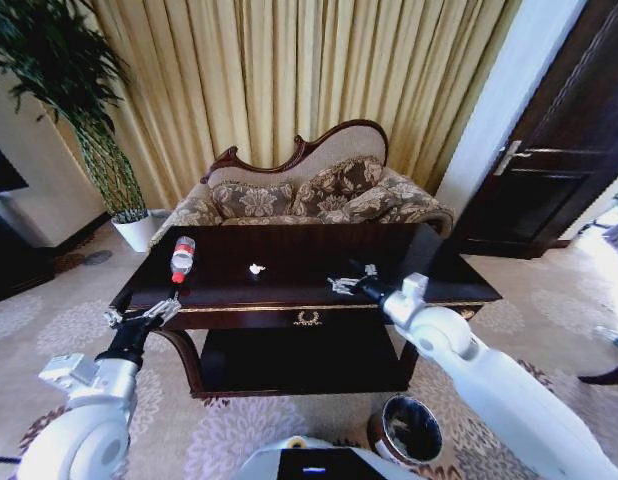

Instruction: Move to the front of the table and place the trash on the table into the trash bin.

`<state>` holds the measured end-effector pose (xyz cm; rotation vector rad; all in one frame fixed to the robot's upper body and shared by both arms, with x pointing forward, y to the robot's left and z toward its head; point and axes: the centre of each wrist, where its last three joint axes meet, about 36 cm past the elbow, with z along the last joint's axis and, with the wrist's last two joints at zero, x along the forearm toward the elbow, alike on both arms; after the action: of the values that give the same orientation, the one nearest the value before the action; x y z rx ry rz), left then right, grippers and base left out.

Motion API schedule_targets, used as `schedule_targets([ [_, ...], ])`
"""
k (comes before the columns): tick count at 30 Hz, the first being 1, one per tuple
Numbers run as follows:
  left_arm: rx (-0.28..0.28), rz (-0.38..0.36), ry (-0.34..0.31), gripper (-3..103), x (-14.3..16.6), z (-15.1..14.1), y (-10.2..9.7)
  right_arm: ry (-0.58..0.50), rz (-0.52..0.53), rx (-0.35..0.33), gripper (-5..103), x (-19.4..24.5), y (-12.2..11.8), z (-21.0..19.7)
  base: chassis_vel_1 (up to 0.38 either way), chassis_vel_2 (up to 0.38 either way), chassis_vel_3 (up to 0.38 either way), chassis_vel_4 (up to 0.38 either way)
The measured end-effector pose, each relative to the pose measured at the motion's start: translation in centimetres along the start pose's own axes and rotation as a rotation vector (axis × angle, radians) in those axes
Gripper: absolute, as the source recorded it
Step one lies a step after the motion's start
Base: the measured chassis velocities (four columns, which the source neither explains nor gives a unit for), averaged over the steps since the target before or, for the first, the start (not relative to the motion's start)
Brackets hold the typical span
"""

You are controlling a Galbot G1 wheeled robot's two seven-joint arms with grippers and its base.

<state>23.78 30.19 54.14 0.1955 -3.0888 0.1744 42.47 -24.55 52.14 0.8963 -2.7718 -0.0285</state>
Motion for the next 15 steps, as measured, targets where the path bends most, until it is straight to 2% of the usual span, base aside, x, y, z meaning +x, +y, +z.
schedule_targets([
  [7,0.001,-0.014,0.006,100,0.2,0.1,0.1,0.012,-0.094,0.043,100,-3.6,1.9,-1.6,0.0,0.0,0.0,0.0],
  [11,-0.002,-0.023,0.011,100,0.3,0.1,0.3,0.042,-0.176,0.09,100,-6.6,3.8,-2.2,0.0,0.0,0.0,0.0],
  [15,-0.003,-0.026,0.012,100,0.4,0.1,0.4,0.049,-0.195,0.099,100,-7.6,4.4,-2.7,0.0,0.0,0.0,0.0],
])
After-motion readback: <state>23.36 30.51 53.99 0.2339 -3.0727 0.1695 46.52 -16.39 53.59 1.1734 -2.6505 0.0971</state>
